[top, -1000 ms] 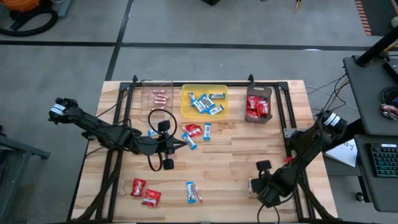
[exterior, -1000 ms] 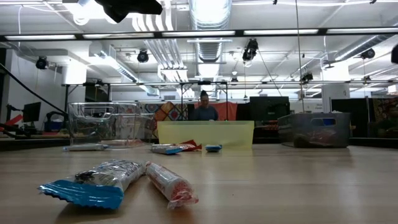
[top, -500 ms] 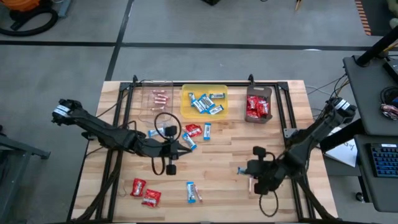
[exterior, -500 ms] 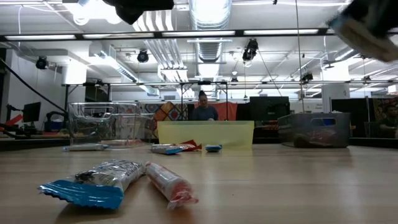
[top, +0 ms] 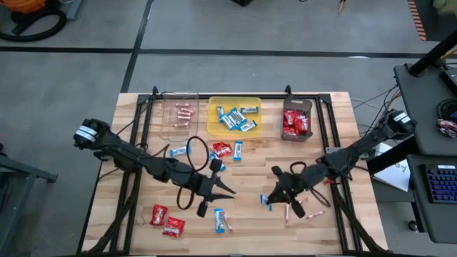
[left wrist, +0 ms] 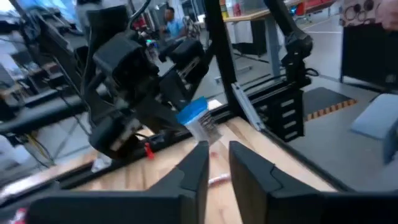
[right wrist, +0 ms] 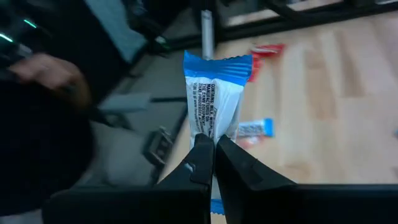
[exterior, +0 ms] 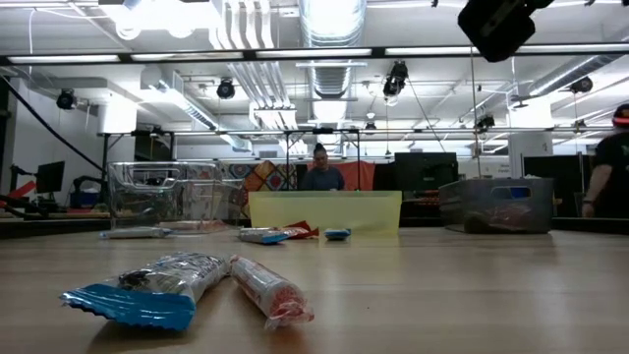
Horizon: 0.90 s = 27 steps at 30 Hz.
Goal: Sort candy
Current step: Put the white chocolate into the yellow bin
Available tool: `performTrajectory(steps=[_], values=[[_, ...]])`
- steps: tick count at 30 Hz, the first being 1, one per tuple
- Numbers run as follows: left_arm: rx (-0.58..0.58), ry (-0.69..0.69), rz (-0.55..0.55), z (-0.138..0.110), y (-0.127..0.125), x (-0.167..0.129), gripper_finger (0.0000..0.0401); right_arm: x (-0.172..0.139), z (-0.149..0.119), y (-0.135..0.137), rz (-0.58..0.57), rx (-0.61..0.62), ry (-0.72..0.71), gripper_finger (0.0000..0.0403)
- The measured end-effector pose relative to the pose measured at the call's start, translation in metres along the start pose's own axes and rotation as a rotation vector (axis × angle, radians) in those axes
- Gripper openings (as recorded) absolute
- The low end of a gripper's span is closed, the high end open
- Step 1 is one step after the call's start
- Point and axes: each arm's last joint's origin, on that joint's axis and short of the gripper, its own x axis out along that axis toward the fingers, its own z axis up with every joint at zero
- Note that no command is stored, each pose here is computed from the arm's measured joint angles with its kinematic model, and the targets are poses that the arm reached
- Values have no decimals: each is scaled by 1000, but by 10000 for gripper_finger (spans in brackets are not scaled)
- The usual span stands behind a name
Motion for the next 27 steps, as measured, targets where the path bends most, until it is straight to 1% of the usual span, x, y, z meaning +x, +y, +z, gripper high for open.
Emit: performTrajectory(steps=[2,4,8,12,15,20,23,25,27], values=[[29,-7,6,-3,0,3,76,0,2,-5,51,24,-14,8],[67,-52,20,-4,-1,8,105,1,3,-9,84,36,-12,8],[142,-144,58,-12,-3,19,162,3,6,-16,108,54,-5,8],[177,-177,84,-17,0,32,198,3,9,-19,123,80,-14,8],[179,-195,49,-18,4,44,205,3,9,-20,125,89,-7,8],[187,-195,35,-22,7,60,199,4,8,-21,127,92,5,8],[193,-228,-35,-22,12,65,193,4,8,-21,130,91,2,8],[177,-239,-76,-25,16,70,190,4,9,-21,131,91,0,8],[159,-230,-84,-29,20,75,186,4,9,-21,131,92,0,8]])
